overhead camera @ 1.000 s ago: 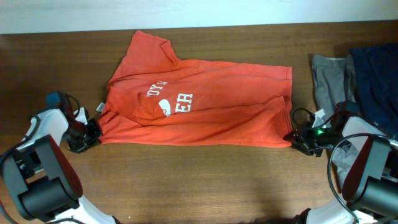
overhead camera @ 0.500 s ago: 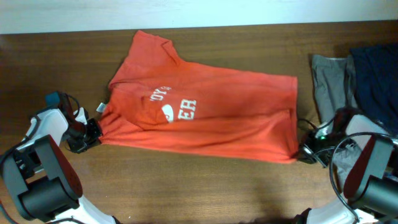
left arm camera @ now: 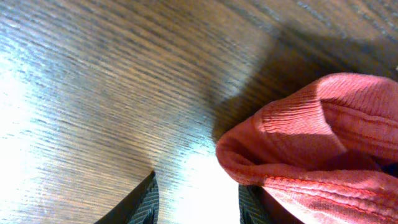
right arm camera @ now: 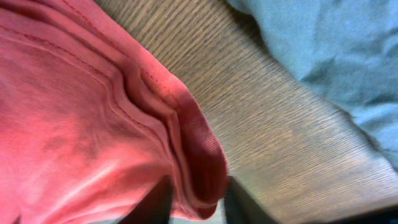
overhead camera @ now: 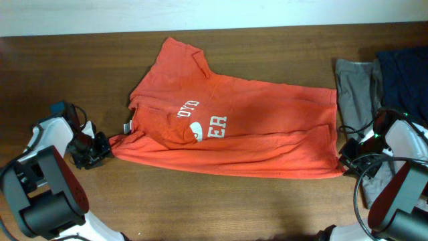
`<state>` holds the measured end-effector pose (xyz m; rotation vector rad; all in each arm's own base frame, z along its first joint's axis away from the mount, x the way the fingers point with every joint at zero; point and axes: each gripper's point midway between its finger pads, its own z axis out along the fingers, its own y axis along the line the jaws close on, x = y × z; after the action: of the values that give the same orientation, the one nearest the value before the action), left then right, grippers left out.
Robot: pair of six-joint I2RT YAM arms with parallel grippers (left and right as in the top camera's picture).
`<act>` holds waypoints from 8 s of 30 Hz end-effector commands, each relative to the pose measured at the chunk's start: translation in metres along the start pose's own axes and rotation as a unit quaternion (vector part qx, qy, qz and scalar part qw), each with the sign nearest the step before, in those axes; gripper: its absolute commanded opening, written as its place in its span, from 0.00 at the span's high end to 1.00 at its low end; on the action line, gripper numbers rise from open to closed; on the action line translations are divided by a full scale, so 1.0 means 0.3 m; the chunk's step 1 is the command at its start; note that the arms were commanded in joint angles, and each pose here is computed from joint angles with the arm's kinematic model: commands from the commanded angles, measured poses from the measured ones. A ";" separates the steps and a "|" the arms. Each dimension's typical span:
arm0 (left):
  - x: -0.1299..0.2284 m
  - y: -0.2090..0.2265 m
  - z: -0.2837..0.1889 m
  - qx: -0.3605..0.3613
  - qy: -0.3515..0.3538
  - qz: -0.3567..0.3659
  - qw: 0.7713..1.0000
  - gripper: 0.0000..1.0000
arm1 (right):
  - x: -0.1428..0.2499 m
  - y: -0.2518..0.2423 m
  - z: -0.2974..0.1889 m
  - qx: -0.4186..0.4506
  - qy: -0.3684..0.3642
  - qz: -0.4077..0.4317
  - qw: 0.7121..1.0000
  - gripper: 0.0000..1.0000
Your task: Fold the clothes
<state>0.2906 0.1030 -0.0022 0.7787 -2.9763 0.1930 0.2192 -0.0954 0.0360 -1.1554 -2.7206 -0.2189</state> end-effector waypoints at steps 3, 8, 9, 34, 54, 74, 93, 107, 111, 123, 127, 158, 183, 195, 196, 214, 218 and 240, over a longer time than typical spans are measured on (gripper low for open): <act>-0.055 -0.002 -0.043 0.005 -0.028 0.000 1.000 0.58 | -0.029 0.016 -0.028 -0.015 -0.022 -0.002 1.000 0.59; -0.101 -0.238 -0.122 0.159 -0.068 0.141 0.975 0.59 | -0.028 0.044 -0.030 -0.039 -0.020 -0.016 0.999 0.57; -0.098 -0.268 -0.124 0.167 -0.072 0.167 0.969 0.59 | -0.028 0.044 -0.029 -0.039 -0.020 -0.016 0.999 0.57; 0.034 -0.452 -0.078 0.136 -0.035 0.308 0.941 0.65 | -0.033 0.050 -0.030 -0.044 -0.023 -0.026 0.998 0.53; -0.102 -0.559 -0.108 0.139 -0.130 0.300 0.935 0.72 | -0.030 0.049 -0.030 -0.043 -0.021 -0.026 0.999 0.53; -0.299 -0.565 -0.120 0.088 -0.236 0.294 0.922 0.57 | -0.029 0.050 -0.030 -0.043 -0.021 -0.026 0.999 0.53; -0.310 -0.583 -0.063 0.103 -0.228 0.298 0.921 0.76 | -0.029 0.049 -0.030 -0.043 -0.021 -0.026 0.999 0.52; -0.317 -0.589 -0.067 0.104 -0.235 0.299 0.919 0.92 | -0.029 0.049 -0.030 -0.043 -0.021 -0.026 0.999 0.52; -0.317 -0.590 -0.068 0.104 -0.235 0.299 0.919 1.00 | -0.029 0.049 -0.030 -0.043 -0.020 -0.026 0.999 0.52; -0.354 -0.635 -0.264 0.113 -0.296 0.307 0.897 0.99 | -0.026 0.049 -0.030 -0.043 -0.019 -0.025 0.999 0.52; -0.342 -0.629 -0.262 0.111 -0.289 0.306 0.900 1.00 | -0.026 0.049 -0.030 -0.043 -0.019 -0.025 0.999 0.52; -0.333 -0.611 -0.202 0.101 -0.265 0.311 0.907 0.69 | -0.027 0.049 -0.030 -0.043 -0.019 -0.026 0.999 0.52; -0.355 -0.649 -0.265 0.119 -0.278 0.316 0.899 1.00 | -0.025 0.048 -0.030 -0.042 -0.018 -0.025 0.999 0.52; -0.368 -0.670 -0.388 0.120 -0.308 0.319 0.888 1.00 | -0.027 0.049 -0.030 -0.043 -0.019 -0.025 0.999 0.52; -0.373 -0.667 -0.382 0.117 -0.309 0.318 0.889 1.00 | -0.027 0.049 -0.030 -0.043 -0.019 -0.025 0.999 0.52; -0.445 -0.716 -0.366 0.137 -0.341 0.304 0.879 1.00 | -0.032 0.050 -0.030 -0.044 -0.023 -0.026 0.998 0.52; -0.444 -0.730 -0.321 0.137 -0.330 0.306 0.882 1.00 | -0.032 0.050 -0.030 -0.044 -0.022 -0.026 0.998 0.52; -0.353 -0.685 -0.287 0.175 -0.245 0.293 0.907 0.28 | -0.061 0.314 -0.132 -0.265 -0.071 -0.200 0.940 0.55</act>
<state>0.4809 0.0025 0.0814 -0.0630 -3.6374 0.4933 0.2818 -0.0668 0.0494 -0.8888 -3.0021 -0.7393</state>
